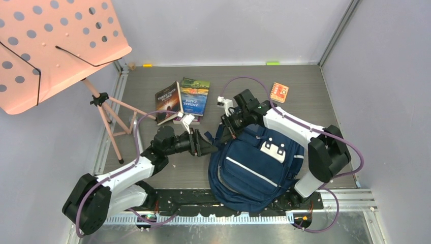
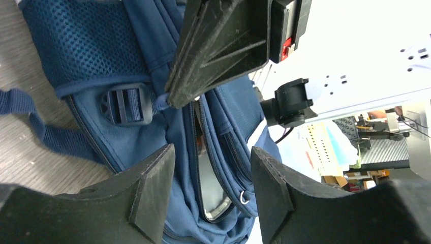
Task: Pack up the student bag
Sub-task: Zip the student bag at the center of the board.
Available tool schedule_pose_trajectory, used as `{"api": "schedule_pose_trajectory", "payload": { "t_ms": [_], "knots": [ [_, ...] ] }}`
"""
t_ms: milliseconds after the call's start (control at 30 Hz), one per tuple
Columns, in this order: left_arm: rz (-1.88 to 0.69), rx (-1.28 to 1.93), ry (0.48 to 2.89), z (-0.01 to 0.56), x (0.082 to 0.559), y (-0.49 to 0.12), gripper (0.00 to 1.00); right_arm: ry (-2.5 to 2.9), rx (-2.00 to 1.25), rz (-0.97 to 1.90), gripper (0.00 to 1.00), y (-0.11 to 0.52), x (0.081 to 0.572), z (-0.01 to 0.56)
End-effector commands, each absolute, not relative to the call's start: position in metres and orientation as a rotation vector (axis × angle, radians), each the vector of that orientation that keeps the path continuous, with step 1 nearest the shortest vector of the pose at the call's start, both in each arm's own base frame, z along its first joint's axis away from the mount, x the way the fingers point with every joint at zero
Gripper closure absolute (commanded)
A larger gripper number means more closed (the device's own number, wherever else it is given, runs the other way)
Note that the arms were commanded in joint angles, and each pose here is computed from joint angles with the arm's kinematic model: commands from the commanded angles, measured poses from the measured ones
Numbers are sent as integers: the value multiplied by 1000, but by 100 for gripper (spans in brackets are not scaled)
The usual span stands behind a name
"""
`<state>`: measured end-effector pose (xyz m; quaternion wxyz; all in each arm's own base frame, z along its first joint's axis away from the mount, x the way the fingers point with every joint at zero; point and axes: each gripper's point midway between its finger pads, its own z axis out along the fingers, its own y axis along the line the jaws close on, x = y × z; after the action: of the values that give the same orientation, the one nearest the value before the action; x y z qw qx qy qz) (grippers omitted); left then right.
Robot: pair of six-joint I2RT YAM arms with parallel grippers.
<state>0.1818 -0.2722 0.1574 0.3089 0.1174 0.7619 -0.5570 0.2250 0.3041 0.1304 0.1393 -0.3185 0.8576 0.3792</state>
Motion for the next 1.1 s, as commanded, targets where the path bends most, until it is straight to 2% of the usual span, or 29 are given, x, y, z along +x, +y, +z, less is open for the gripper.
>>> {"api": "schedule_pose_trajectory", "payload": {
  "t_ms": [0,233,433,800,1067],
  "knots": [
    [-1572,364,1868,186,182,-279,42,2298,-1022,1306,99,310,199,179],
    [-1625,362,1864,186,187,-280,44,2199,-1072,1408,99,308,186,199],
    [-1696,399,1822,198,185,-286,51,2182,-1083,1437,100,309,182,204],
    [-1756,459,1821,199,180,-292,51,2153,-1097,1509,100,312,177,216],
    [-1791,511,1797,203,176,-294,57,2159,-1104,1546,99,313,173,217]
  ]
}}
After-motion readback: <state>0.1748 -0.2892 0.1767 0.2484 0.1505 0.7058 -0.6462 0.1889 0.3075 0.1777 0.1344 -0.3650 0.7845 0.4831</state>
